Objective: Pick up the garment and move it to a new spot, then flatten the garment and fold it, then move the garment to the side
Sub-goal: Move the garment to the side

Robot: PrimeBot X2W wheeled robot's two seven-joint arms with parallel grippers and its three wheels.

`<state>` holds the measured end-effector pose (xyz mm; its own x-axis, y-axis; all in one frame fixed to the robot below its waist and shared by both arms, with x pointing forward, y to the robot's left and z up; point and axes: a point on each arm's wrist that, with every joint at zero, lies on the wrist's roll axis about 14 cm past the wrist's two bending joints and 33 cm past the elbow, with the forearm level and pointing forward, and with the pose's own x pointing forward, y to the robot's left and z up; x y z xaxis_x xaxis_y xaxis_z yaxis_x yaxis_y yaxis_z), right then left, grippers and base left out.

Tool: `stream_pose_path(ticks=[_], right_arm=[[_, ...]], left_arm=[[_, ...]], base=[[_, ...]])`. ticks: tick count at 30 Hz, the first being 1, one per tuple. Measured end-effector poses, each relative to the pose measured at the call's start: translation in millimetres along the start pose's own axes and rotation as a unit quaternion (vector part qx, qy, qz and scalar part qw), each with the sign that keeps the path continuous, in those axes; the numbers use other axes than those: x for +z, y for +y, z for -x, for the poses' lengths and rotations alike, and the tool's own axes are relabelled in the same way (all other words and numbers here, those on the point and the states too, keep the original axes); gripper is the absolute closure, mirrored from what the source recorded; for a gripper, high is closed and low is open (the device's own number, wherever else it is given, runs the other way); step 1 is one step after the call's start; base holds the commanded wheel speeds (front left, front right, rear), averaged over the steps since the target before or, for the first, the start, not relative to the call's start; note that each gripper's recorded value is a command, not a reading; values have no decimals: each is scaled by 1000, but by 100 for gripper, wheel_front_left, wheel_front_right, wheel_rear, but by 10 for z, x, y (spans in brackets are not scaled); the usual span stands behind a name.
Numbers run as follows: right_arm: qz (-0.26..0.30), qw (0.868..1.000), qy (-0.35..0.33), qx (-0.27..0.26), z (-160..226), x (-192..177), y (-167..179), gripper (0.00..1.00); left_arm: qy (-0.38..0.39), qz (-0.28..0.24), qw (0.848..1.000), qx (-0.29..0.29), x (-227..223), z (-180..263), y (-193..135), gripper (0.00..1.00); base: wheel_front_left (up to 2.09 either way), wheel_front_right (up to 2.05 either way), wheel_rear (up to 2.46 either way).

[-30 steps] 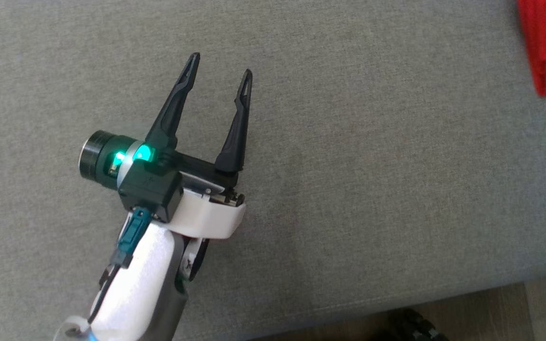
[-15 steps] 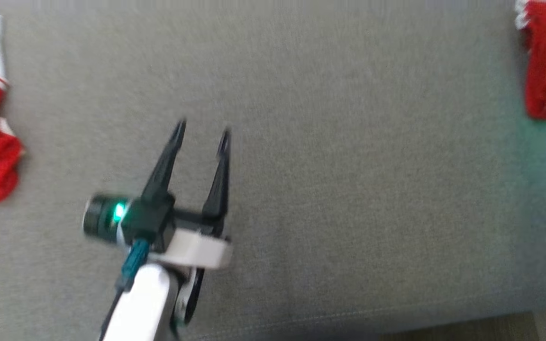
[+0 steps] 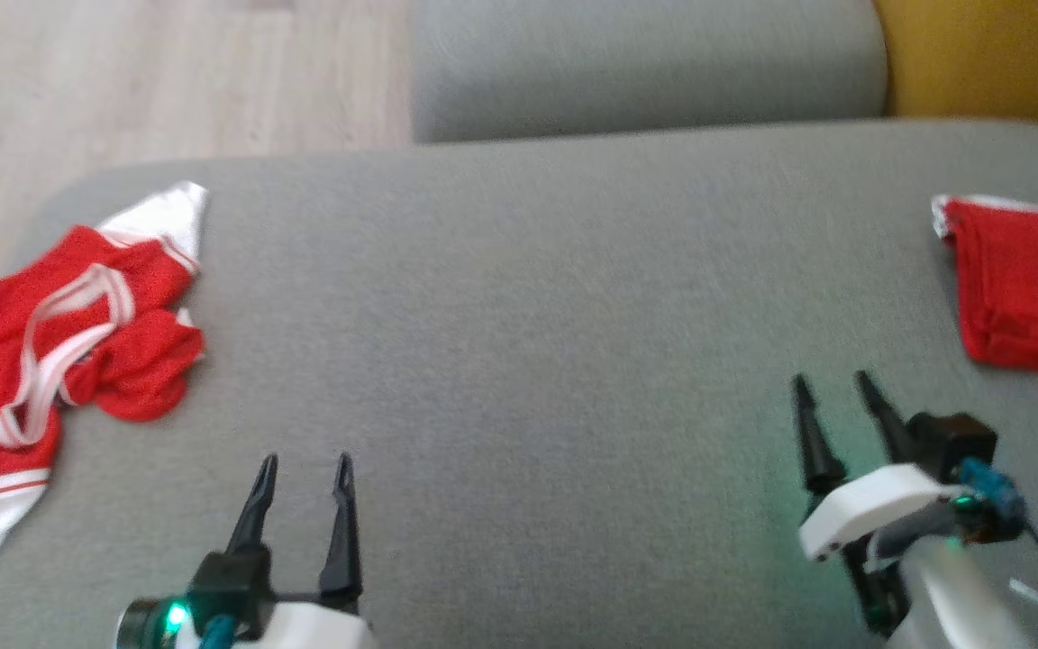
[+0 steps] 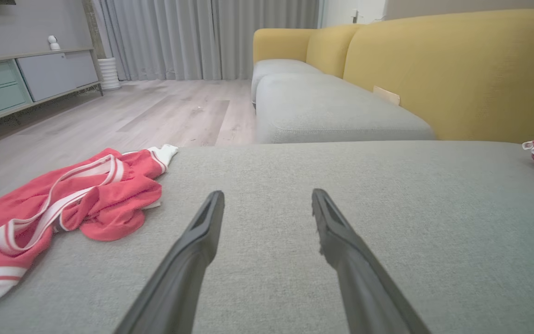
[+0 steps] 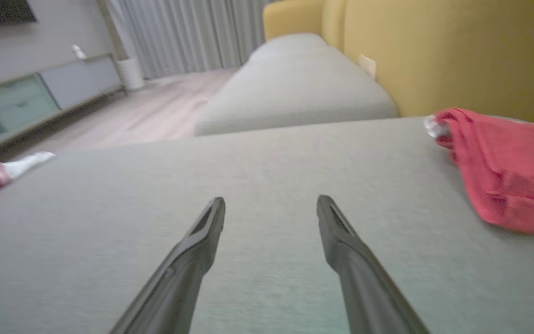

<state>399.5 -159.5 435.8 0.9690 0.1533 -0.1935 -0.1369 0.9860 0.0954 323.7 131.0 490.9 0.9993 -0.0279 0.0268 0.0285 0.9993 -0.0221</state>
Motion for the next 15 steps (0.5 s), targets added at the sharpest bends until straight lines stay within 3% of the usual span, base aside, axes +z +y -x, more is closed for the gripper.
stream_pose_path(ticks=[6, 15], right_arm=[[-27, 994, -86, 61, 203, 416, 512, 0], [-27, 994, -82, 62, 571, 241, 563, 0]], left_arm=[[-24, 5, 999, 41, 132, 237, 260, 0], [-53, -8, 997, 53, 290, 429, 361, 0]], base=[[0, 0, 0], [0, 0, 0]])
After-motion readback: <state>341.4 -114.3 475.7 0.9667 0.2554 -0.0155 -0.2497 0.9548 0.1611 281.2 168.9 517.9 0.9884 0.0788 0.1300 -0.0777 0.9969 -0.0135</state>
